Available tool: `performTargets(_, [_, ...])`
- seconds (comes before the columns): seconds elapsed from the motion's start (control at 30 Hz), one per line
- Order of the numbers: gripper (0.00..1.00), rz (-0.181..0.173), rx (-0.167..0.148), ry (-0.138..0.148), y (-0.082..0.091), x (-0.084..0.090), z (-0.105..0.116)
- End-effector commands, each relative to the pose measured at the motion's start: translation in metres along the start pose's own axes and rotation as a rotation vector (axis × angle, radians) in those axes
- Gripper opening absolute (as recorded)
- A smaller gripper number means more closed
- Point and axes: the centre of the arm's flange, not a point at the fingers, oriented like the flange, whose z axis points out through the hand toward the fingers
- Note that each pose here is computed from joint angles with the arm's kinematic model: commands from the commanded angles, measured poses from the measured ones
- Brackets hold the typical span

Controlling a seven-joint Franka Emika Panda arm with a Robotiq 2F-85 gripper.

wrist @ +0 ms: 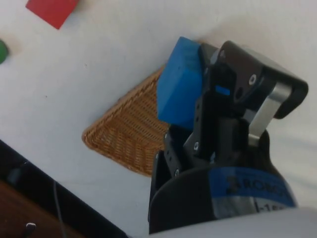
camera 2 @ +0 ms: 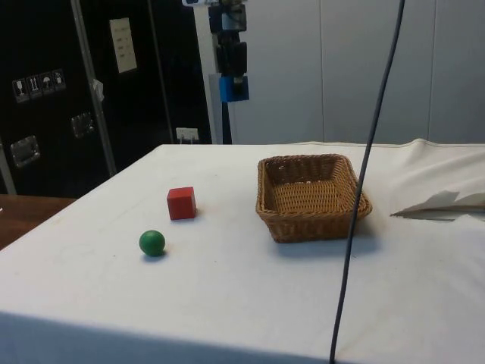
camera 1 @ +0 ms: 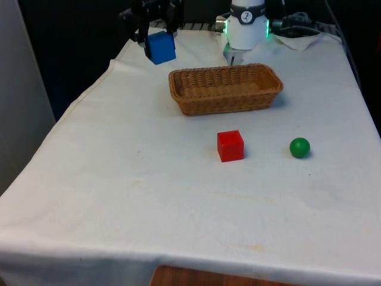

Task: Place all non-red objects into the basket.

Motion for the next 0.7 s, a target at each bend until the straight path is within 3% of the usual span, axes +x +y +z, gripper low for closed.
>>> performTargets(0.0, [0.02, -0.002, -0.011, -0.002, -0.004, -0.002, -0.004])
performTargets(0.03, [0.02, -0.002, 0.001, 0.001, -0.002, -0.001, -0.001])
performTargets(0.07, [0.02, -0.005, -0.010, -0.001, -0.006, -0.003, -0.005])
performTargets(0.33, [0.02, -0.018, 0.001, 0.007, -0.027, -0.014, -0.013])
performTargets(0.37, [0.02, -0.020, 0.014, 0.013, -0.026, -0.013, -0.011])
performTargets(0.4, [0.02, -0.019, 0.002, 0.007, -0.029, -0.015, -0.014])
performTargets(0.6, [0.02, -0.028, -0.004, 0.012, -0.044, -0.028, -0.016])
performTargets(0.63, [0.02, -0.030, 0.015, 0.014, -0.042, -0.026, -0.014])
performTargets(0.67, [0.02, -0.028, -0.004, 0.012, -0.044, -0.028, -0.016])
